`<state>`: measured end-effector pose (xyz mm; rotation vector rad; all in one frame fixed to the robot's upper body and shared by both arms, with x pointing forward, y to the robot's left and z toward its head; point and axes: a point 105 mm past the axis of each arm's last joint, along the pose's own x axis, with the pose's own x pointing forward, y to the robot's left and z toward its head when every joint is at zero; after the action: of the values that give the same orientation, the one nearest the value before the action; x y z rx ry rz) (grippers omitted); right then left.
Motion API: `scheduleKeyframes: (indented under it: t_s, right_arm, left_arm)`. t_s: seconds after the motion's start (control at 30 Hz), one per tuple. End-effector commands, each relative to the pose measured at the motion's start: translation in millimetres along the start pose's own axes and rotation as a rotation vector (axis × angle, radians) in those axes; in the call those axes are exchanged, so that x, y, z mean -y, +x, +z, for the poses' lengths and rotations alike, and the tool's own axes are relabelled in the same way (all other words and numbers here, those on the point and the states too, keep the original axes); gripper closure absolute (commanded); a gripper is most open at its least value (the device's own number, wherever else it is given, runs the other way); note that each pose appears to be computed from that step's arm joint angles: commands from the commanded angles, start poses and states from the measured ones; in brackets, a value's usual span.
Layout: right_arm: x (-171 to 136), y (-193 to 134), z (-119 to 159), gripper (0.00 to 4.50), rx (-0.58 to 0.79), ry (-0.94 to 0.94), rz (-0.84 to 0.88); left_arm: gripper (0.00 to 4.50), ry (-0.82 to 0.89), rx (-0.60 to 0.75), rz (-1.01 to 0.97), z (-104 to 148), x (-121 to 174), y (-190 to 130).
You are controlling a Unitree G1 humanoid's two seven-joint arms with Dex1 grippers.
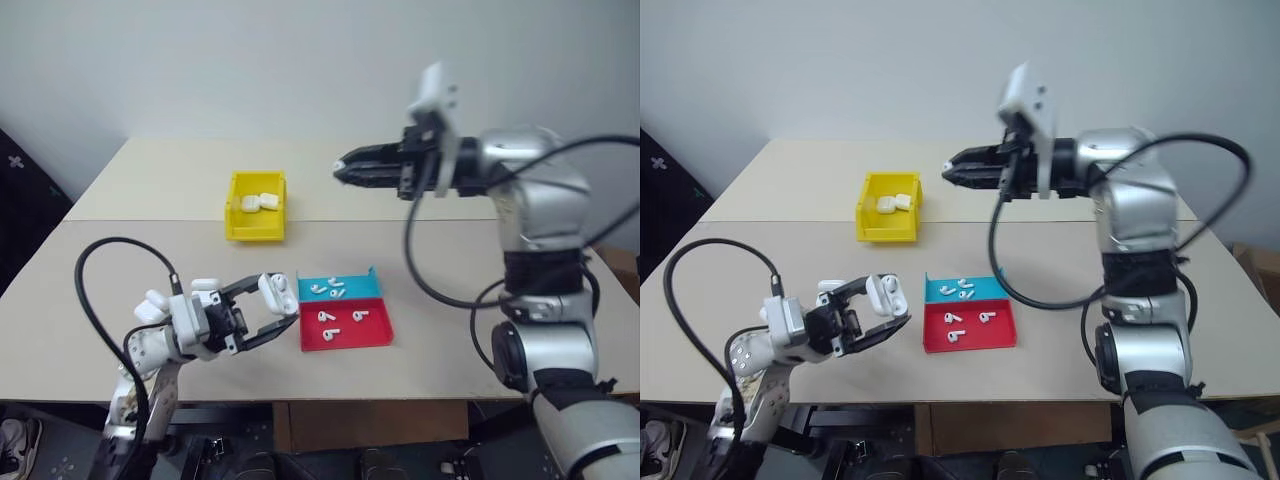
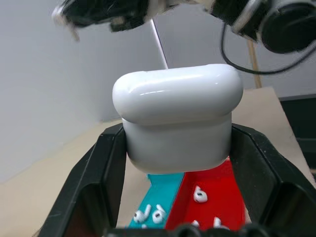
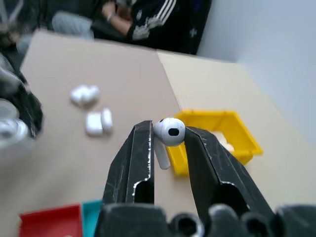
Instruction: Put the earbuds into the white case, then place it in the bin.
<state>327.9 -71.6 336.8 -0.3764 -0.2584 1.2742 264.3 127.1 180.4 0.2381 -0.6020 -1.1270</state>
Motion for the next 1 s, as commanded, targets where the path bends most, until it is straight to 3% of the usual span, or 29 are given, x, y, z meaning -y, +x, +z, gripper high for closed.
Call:
scheduleKeyframes:
  t_s: [0.03,0.27,0.47,1.0]
  right_arm:
    - [-23.7,-17.1,31.0,3.39,0.190,0.013,-0.021]
    - [-65.4,-9.7,16.2,3.39,0.250,0.084,0.012]
    - [-86.4,-3.5,0.1,3.39,0.250,0.094,0.067]
    - [-95.1,12.7,-33.7,3.39,0.154,0.130,0.107]
  left_arm:
    - [1.67,0.007,0.065,-0.013,2.8,-12.5,17.6]
    - [1.67,-0.036,0.165,-0.055,-1.5,-24.7,49.4]
    - [1.67,-0.081,0.186,-0.101,0.5,-20.4,54.3]
    - [1.67,-0.071,0.180,-0.107,3.5,-14.2,49.7]
